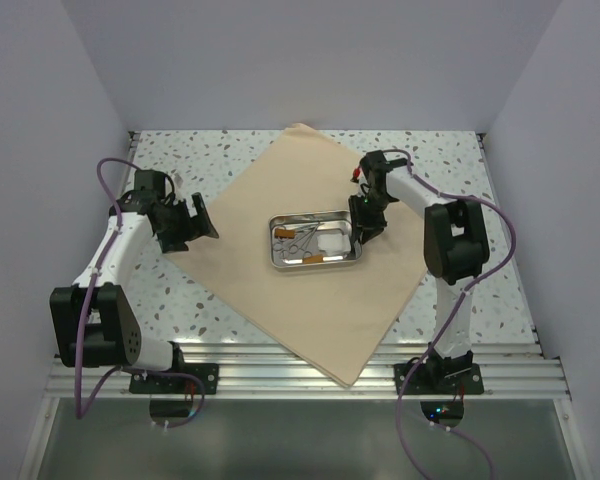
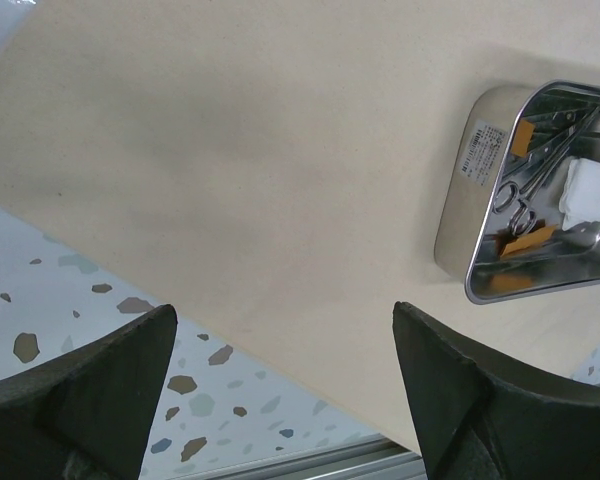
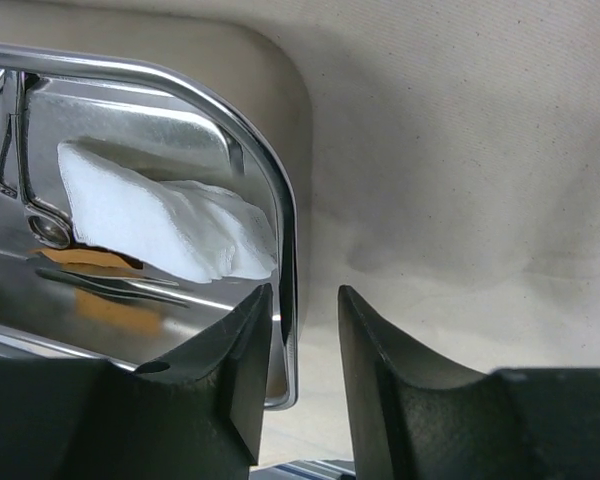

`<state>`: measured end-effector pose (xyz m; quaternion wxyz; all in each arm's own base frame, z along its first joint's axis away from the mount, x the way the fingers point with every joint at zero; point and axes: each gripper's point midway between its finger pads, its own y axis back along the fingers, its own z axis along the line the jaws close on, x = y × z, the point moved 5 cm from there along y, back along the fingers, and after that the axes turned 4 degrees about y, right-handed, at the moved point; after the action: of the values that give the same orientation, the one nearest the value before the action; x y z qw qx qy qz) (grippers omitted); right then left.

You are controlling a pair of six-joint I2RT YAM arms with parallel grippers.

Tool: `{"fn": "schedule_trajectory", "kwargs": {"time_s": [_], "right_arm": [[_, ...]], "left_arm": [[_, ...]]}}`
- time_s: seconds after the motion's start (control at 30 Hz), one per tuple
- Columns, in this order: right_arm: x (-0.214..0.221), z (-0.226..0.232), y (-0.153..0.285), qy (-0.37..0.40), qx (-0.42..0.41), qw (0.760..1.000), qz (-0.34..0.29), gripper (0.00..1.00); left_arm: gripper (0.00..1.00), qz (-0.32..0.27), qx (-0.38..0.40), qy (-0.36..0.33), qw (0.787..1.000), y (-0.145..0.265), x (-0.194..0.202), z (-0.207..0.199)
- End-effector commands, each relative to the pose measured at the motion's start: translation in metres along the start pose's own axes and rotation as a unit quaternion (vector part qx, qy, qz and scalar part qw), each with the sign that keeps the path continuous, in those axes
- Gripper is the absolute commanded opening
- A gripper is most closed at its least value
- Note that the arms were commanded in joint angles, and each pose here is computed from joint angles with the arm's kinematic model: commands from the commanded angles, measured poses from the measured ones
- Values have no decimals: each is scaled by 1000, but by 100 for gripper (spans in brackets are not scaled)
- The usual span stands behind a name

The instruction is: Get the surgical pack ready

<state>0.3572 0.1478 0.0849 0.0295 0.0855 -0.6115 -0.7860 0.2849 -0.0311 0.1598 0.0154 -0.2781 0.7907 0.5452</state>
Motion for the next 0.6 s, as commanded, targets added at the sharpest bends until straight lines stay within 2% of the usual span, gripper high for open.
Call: {"fn": "schedule_trajectory", "kwargs": {"time_s": [0.0,0.33,0.57], "right_arm": [[-1,6,8,15,-10,1000,-12,35],[2,6,10,18,-10,1000,-10,31],[2,4,11,21,-5,1000,-12,32]], "left_arm": [[93,-23,18,-7,1000,4,-12,-7],[93,-21,22,-5,1000,3,-10,-7],[93,-22,24,-5,999,4,-9,-7]]}}
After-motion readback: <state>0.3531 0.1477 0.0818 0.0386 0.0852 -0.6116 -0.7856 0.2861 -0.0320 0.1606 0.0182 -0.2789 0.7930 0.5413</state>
